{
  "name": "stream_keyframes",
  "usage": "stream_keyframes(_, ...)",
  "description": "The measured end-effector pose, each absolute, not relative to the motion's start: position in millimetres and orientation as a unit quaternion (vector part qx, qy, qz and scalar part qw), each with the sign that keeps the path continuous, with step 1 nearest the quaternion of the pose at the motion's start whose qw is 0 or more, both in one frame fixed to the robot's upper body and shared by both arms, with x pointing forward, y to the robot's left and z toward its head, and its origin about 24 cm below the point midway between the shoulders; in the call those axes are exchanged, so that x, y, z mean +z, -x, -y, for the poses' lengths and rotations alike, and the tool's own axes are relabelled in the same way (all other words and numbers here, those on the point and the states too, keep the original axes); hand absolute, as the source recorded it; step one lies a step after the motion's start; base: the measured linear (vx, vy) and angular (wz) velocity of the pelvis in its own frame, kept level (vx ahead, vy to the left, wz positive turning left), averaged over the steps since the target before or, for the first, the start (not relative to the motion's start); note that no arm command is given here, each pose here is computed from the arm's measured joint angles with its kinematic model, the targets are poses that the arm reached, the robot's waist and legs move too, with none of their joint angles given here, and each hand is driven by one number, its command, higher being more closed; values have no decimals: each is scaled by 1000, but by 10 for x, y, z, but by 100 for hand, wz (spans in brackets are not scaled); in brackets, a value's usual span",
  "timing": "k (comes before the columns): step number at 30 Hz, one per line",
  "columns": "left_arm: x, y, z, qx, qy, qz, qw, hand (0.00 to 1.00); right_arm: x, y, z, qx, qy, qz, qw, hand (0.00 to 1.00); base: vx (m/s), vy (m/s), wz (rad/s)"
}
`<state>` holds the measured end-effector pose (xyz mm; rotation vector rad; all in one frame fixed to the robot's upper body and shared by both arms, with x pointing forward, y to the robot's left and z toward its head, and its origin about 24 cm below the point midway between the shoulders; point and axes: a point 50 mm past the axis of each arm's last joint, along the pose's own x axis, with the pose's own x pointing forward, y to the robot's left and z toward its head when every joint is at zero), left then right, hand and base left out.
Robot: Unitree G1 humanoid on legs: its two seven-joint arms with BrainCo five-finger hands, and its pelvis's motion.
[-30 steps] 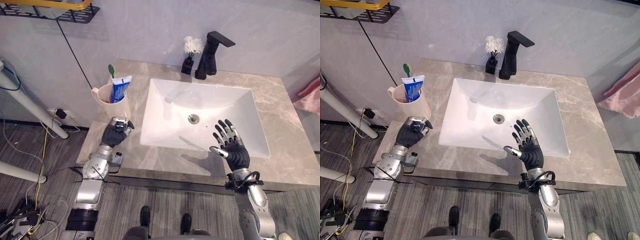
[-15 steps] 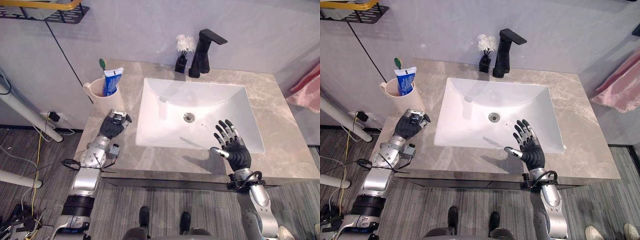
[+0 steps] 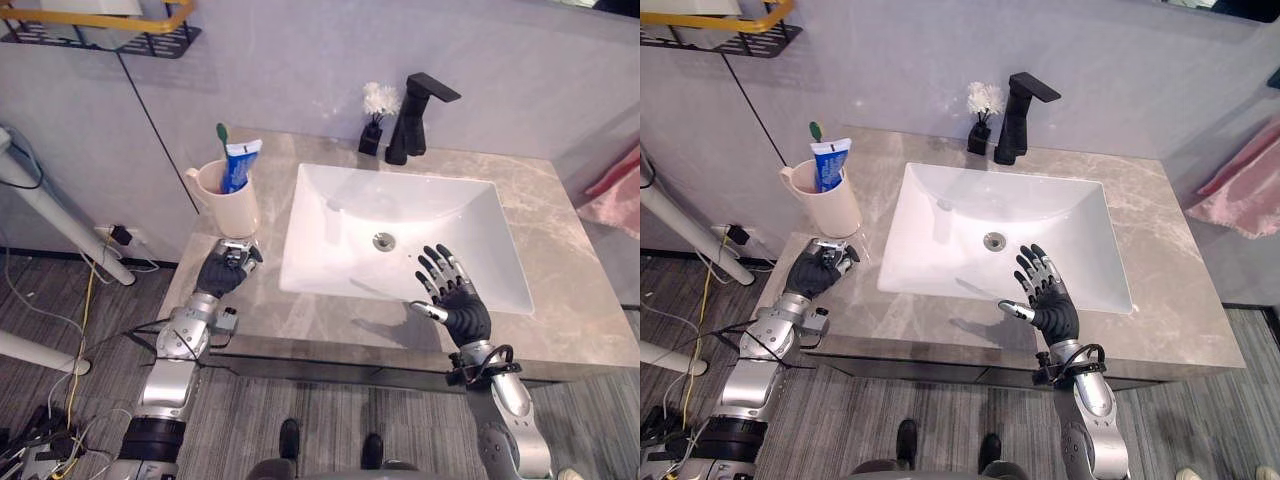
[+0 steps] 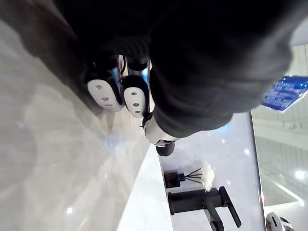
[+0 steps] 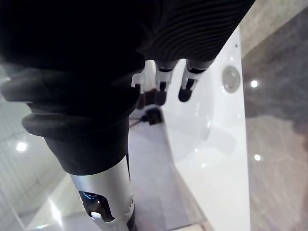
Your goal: Organize washtable
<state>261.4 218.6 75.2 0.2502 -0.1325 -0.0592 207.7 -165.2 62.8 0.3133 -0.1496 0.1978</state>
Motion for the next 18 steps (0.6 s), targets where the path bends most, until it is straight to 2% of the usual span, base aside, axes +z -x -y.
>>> stream_keyframes(5, 645, -2477, -2318, 4, -102, 46, 994, 100, 601, -2076, 1631, 102, -158, 67, 980, 0, -11, 4, 9)
stream_keyframes(18, 589, -2449, -2303, 26, -67, 37, 997, 100, 514, -2076, 1632, 99, -161, 48, 981, 0, 0, 0, 3)
